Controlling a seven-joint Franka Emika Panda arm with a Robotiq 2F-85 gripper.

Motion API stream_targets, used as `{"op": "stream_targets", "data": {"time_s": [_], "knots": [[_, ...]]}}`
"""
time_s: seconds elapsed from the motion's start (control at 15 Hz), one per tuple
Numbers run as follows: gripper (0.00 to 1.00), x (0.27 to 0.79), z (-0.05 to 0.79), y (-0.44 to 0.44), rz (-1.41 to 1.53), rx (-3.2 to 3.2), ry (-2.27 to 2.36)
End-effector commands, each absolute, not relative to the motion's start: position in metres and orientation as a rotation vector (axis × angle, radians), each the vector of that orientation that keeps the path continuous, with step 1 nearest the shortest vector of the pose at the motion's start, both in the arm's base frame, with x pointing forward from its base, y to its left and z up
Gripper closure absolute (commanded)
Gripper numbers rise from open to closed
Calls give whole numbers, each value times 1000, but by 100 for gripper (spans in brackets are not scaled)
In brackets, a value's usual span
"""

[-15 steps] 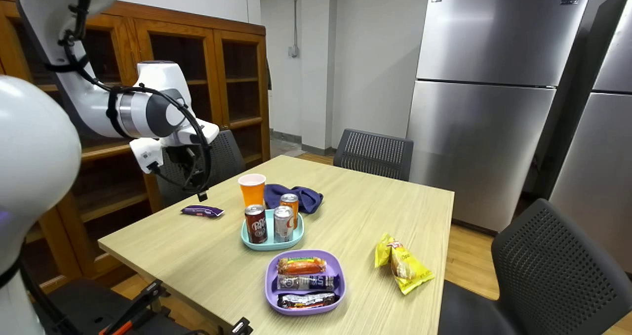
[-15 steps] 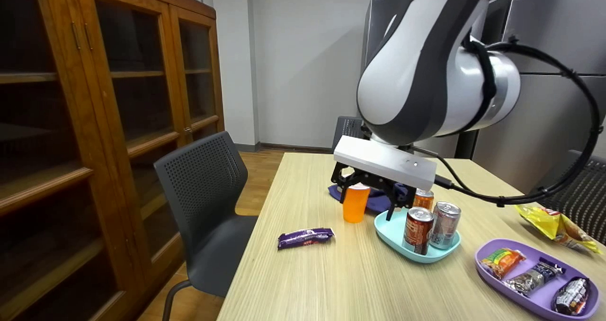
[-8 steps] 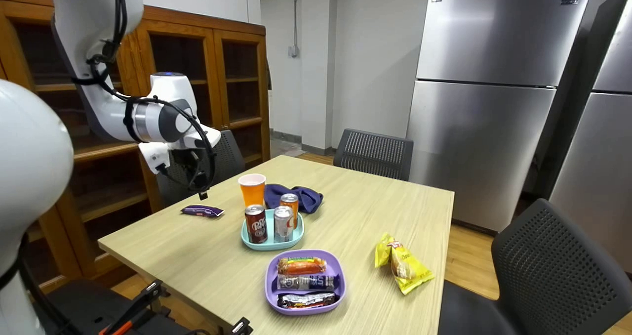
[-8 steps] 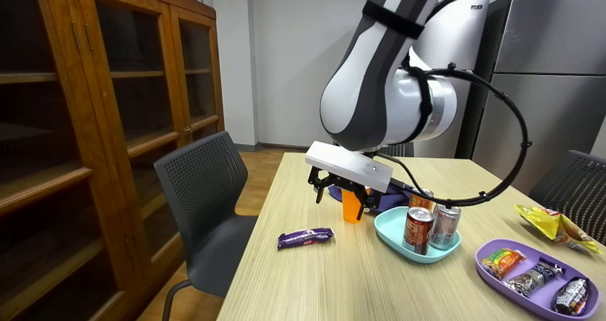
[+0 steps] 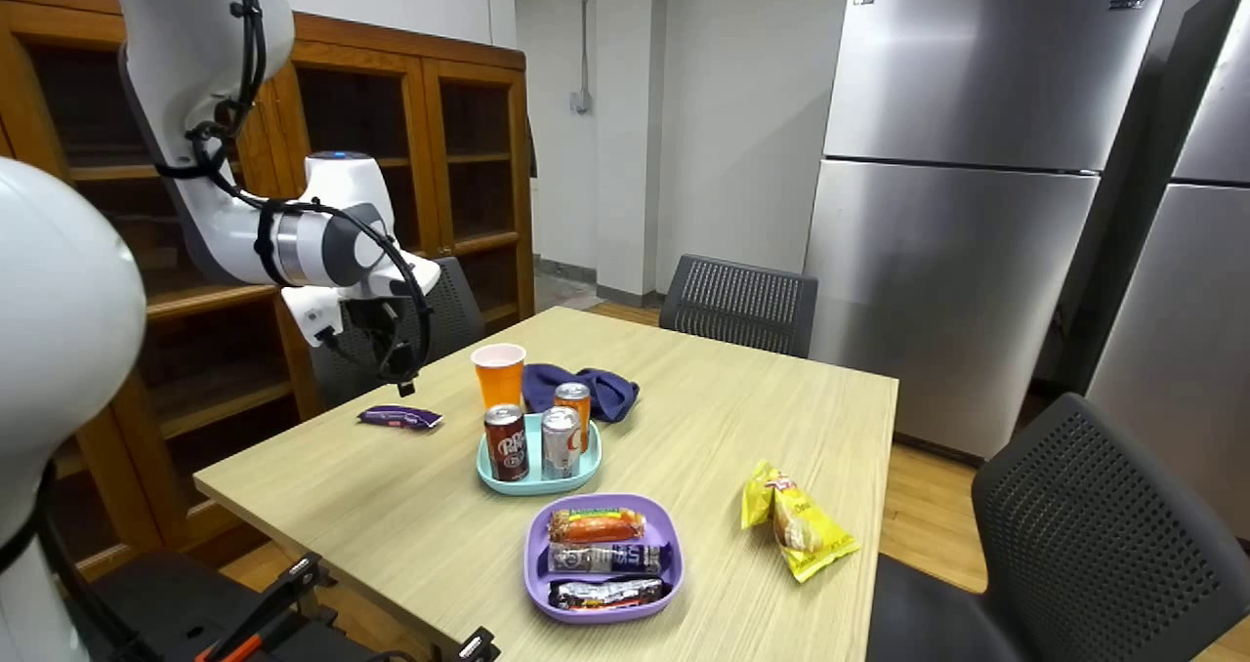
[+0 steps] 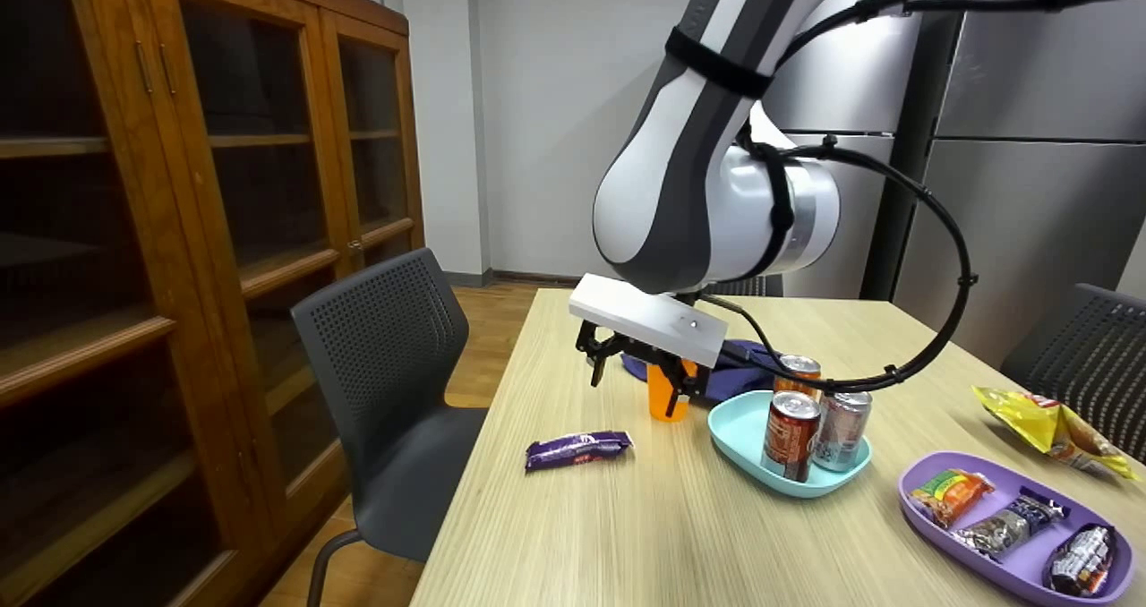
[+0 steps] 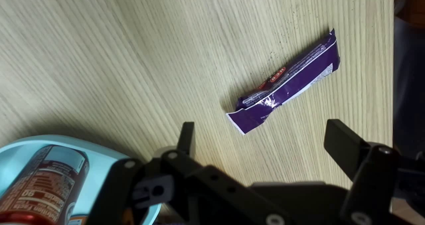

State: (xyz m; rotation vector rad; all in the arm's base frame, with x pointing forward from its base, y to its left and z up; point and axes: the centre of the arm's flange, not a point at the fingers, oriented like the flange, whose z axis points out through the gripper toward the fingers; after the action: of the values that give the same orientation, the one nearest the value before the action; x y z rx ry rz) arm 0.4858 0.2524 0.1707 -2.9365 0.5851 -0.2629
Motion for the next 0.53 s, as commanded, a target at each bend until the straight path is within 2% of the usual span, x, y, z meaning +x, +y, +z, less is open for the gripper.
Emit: {"op": "stream_targets", "data": {"time_s": [0.0,0.13,0.47], "knots": [[0,486,171,252,-263,-2936,585],[0,486,171,252,-263,-2936,585],[0,501,154,268,-214,-2874,993]]}}
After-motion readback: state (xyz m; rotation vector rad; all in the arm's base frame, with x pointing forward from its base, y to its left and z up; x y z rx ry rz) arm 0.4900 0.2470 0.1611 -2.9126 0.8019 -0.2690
